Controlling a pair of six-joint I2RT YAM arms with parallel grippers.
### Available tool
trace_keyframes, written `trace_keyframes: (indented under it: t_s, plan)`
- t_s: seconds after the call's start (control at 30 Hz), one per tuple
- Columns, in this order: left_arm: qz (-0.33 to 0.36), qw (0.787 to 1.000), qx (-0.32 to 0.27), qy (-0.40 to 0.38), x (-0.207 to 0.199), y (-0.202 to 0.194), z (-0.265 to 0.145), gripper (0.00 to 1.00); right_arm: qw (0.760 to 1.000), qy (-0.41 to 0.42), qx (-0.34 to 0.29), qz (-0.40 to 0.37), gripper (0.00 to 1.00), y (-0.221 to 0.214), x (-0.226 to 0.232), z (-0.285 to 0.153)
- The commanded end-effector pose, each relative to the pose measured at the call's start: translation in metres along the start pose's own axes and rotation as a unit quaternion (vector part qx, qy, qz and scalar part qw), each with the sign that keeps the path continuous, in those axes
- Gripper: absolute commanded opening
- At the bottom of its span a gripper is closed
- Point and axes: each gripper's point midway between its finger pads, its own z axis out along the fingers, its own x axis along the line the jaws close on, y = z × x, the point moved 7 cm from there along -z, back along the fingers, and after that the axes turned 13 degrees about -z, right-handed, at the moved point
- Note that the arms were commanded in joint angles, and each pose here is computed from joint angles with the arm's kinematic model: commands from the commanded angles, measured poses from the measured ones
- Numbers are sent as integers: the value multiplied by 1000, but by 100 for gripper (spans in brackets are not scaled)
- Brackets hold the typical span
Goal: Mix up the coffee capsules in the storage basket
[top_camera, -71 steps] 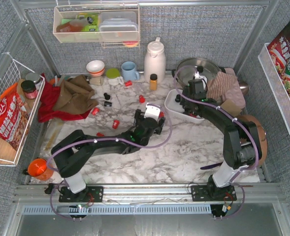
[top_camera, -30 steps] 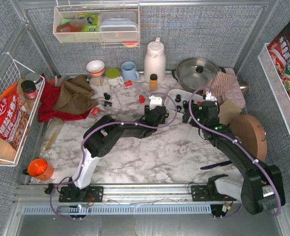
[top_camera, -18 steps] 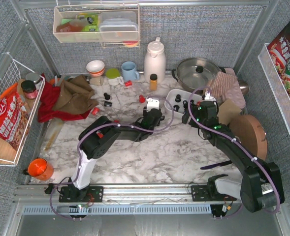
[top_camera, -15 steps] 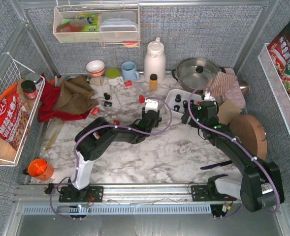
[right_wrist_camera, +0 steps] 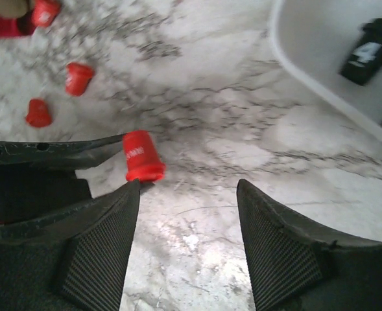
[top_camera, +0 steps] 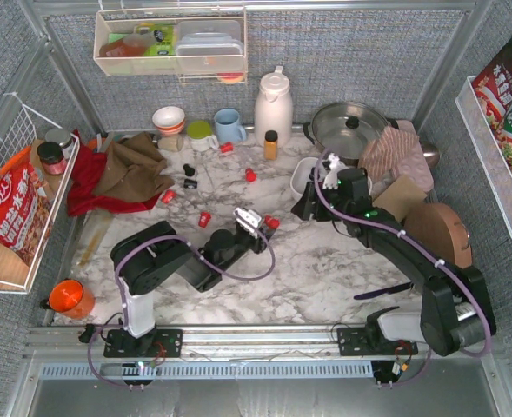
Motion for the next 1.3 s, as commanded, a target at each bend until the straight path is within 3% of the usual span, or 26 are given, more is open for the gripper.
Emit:
trace_keyframes:
  t_s: [0.0,0.2,0.57,0.77,0.93,1.07,1.27]
  plan:
    - [31,984,-113,-136,-36,40,-1,45,994,97,1,-48,64,7,27,8]
    - [54,980,-120,-150,-46,42,0,45,987,124,47,-92,60,-1,44,16]
    - [69,979,-134,-141,-48,49,-1,45,983,119,77,-115,54,-5,48,20]
    - [71,979,-141,-132,-49,53,-1,47,980,125,90,-122,40,-6,51,22]
    - [64,981,-142,-119,-46,54,-2,64,983,106,83,-122,20,-5,49,20]
    - [51,984,-142,-97,-42,53,-5,96,989,56,61,-120,5,0,40,17]
    - [-2,989,-149,-22,-28,54,-11,99,982,-156,-8,-102,0,28,-4,0]
